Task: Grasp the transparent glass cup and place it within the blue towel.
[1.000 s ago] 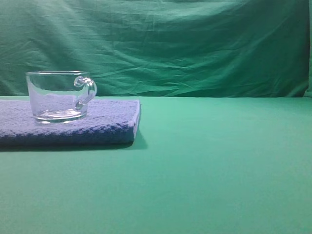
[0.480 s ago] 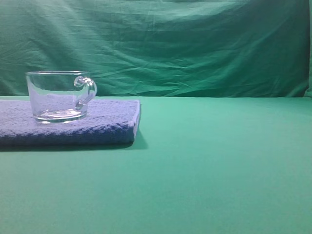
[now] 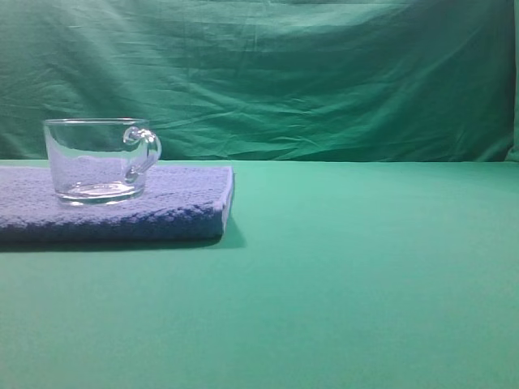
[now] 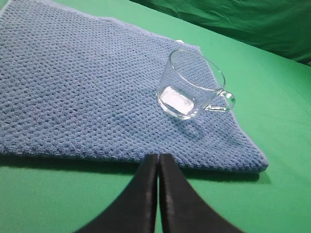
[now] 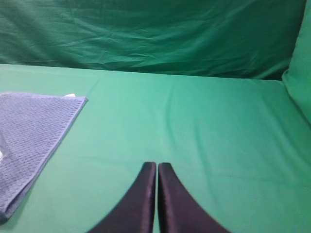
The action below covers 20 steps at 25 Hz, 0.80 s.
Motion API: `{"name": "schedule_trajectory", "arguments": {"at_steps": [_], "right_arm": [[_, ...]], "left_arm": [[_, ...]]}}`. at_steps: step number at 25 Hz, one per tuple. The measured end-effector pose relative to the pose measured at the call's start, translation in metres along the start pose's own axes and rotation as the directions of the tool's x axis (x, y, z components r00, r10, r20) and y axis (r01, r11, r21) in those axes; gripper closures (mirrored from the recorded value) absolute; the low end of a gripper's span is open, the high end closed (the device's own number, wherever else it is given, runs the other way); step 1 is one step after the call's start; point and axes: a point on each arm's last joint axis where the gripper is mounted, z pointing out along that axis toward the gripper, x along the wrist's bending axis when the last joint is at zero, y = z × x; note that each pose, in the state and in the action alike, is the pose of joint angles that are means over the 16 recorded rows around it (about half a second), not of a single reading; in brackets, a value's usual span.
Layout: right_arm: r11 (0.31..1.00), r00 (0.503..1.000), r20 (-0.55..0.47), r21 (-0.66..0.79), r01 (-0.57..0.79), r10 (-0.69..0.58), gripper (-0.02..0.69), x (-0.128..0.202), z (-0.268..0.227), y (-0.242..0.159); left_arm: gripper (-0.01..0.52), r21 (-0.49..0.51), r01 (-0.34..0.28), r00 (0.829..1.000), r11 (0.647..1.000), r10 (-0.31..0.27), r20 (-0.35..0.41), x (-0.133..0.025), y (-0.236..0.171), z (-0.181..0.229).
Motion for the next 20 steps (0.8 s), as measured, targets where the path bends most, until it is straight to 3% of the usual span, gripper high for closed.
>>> {"name": "schedule_trajectory", "arguments": {"at_steps": [11,20], "right_arm": [[1.000,1.000,0.030,0.026,0.005,-0.006,0.665,-0.003,0.012,-0.065],[0.996,0.999,0.036,0.090,0.010,-0.013,0.665,-0.004,0.019,-0.090]], "left_arm": [[0.514,0.000,0.000,1.000,1.000,0.000,0.000,0.000,0.000,0.000],[0.514,0.000,0.000,1.000,1.000,0.000,0.000,0.000,0.000,0.000]]}}
